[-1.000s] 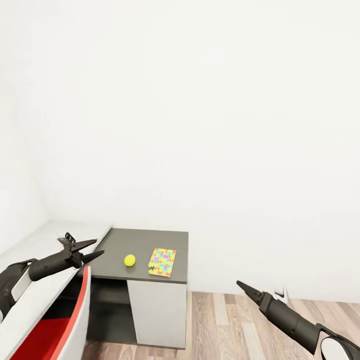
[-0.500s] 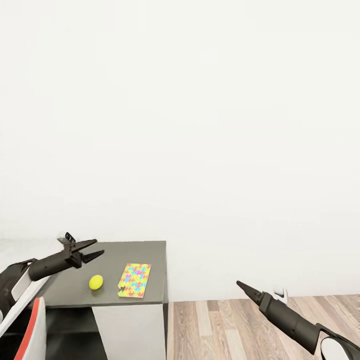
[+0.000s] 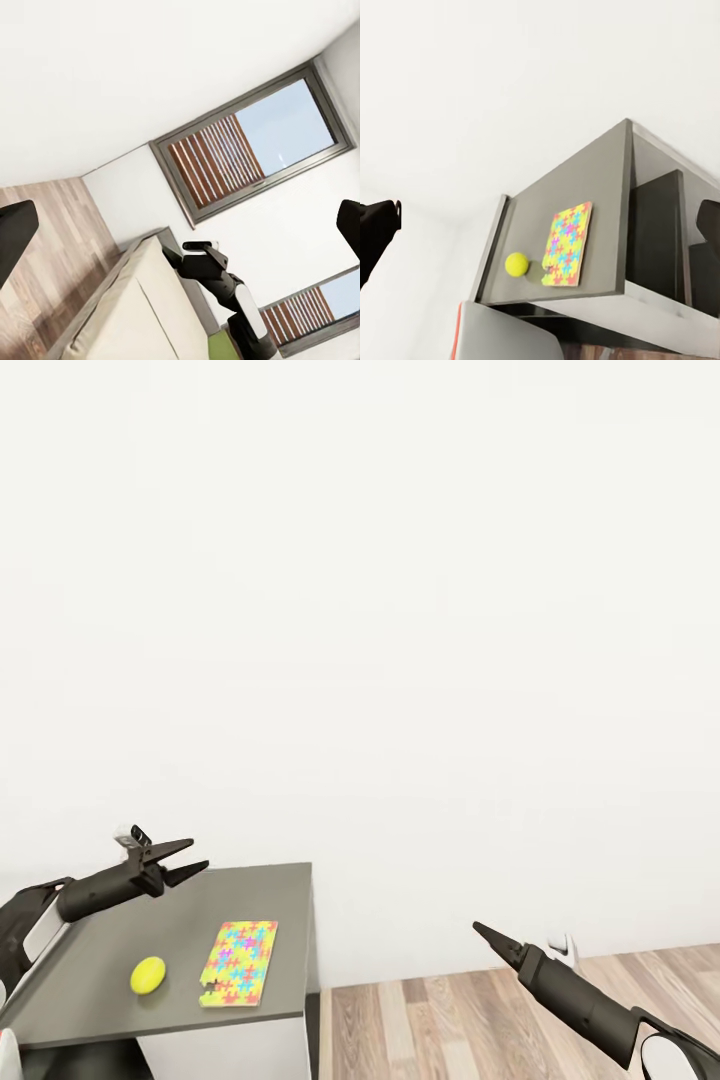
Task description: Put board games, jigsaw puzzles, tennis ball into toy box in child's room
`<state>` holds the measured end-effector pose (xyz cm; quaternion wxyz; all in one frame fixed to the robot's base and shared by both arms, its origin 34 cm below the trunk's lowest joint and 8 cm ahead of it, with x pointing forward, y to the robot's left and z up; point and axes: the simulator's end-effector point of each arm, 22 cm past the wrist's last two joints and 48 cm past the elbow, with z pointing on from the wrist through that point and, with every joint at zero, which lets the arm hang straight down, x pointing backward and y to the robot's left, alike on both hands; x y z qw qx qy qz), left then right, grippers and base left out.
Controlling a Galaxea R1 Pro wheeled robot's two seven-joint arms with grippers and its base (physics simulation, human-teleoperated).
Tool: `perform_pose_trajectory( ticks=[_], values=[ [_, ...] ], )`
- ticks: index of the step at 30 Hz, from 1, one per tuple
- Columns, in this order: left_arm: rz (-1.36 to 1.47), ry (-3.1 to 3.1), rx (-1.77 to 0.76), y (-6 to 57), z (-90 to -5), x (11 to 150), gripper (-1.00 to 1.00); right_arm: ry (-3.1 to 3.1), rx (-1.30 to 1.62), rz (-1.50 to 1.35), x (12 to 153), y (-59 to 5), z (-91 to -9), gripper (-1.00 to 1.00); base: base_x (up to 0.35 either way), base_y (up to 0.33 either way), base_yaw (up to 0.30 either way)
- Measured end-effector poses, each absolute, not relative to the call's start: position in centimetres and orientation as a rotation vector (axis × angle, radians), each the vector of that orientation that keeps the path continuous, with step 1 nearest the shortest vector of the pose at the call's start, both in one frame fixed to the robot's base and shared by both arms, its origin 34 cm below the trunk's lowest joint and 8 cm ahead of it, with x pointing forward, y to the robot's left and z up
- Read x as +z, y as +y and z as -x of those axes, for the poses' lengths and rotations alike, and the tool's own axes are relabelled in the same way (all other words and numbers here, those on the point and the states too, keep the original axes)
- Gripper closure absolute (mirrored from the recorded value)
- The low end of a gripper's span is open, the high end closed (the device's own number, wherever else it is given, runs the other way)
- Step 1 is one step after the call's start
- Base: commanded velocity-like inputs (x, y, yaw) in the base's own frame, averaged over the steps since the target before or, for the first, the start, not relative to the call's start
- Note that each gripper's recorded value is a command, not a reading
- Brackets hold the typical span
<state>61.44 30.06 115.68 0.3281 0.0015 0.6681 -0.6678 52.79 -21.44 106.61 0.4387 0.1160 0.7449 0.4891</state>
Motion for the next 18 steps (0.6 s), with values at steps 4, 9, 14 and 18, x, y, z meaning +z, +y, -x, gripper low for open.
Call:
perform_pose_trajectory(
  ticks=[4, 9, 14, 18],
  values=[
    [-0.003, 1.749, -1.749, 30.04, -61.47, 115.66, -1.0, 1.852, 1.215, -0.288, 106.58, -21.44, -52.81, -1.0, 0.154, 0.034, -0.001],
    [0.001, 1.747, -1.748, 30.17, -61.5, 115.65, -1.0, 1.852, 1.215, -0.288, 106.57, -21.44, -52.82, -1.0, 0.029, 0.004, 0.0],
    [0.001, 1.749, -1.748, 30.16, -61.49, 115.59, -1.0, 1.853, 1.215, -0.288, 106.56, -21.44, -52.82, -1.0, 0.004, 0.001, 0.0],
    [0.0, 1.754, -1.749, 30.06, -61.47, 115.49, -1.0, 1.852, 1.215, -0.288, 106.57, -21.44, -52.82, -1.0, 0.0, 0.0, 0.0]
  ],
)
